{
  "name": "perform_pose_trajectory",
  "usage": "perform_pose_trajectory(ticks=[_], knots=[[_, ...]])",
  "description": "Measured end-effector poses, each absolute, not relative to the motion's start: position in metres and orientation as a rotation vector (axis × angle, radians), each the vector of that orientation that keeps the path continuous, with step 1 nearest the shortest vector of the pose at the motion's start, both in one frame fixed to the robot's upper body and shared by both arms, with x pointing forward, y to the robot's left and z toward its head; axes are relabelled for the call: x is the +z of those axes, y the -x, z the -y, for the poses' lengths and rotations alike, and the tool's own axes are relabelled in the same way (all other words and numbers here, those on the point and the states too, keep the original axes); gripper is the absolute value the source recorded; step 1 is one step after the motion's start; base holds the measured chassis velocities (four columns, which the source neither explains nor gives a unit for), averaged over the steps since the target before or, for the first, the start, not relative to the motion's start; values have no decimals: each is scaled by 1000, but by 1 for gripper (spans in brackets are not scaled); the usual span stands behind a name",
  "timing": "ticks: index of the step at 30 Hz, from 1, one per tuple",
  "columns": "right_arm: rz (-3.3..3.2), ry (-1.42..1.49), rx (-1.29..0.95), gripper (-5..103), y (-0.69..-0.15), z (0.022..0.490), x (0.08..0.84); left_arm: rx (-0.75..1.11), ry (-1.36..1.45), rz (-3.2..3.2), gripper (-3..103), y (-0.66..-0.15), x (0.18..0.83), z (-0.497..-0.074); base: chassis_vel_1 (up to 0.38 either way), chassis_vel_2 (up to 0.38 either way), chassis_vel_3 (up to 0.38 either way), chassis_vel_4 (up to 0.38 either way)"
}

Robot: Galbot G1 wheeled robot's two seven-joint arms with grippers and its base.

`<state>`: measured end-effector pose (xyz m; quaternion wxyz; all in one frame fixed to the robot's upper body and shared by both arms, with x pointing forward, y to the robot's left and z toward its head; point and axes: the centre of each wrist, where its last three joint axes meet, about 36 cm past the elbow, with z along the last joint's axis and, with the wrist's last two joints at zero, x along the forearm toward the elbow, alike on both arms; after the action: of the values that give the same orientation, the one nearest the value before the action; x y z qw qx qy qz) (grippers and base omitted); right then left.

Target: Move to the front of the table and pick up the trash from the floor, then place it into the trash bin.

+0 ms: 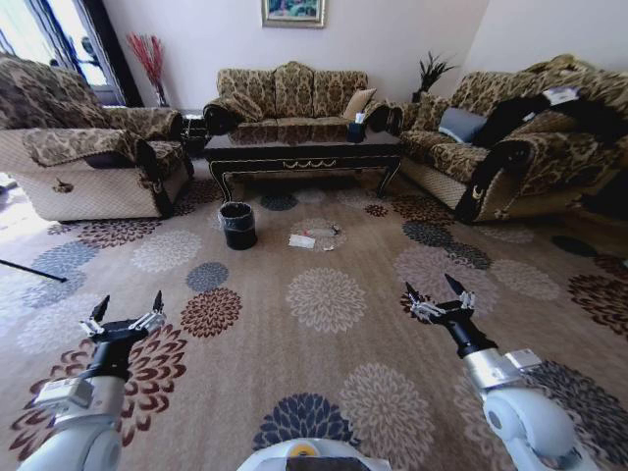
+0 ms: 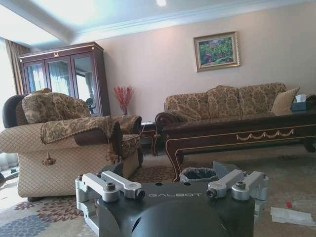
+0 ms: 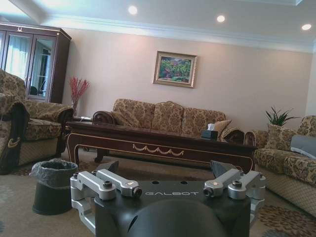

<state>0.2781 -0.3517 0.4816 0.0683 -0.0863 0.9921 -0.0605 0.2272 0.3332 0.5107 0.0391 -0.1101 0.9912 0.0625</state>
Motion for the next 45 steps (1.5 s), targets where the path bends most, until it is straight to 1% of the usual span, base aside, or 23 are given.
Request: perform_pose_trajectory(ticks=[11, 30, 39, 45], knots=[[-2951, 234, -130, 100, -278, 353, 479, 192, 335, -3043, 100, -227, 509, -332, 0, 0, 0, 0], [-2945, 297, -144, 100, -276, 355, 476, 184, 333, -3021, 100, -225, 506, -331, -2, 1, 1, -3], [-2942, 300, -139, 100, -277, 354, 475, 197, 346, -3021, 100, -221, 505, -332, -132, 107, 116, -100], [-2940, 294, -139, 100, -278, 355, 472, 191, 348, -3027, 100, -219, 503, -330, -288, 237, 257, -224]])
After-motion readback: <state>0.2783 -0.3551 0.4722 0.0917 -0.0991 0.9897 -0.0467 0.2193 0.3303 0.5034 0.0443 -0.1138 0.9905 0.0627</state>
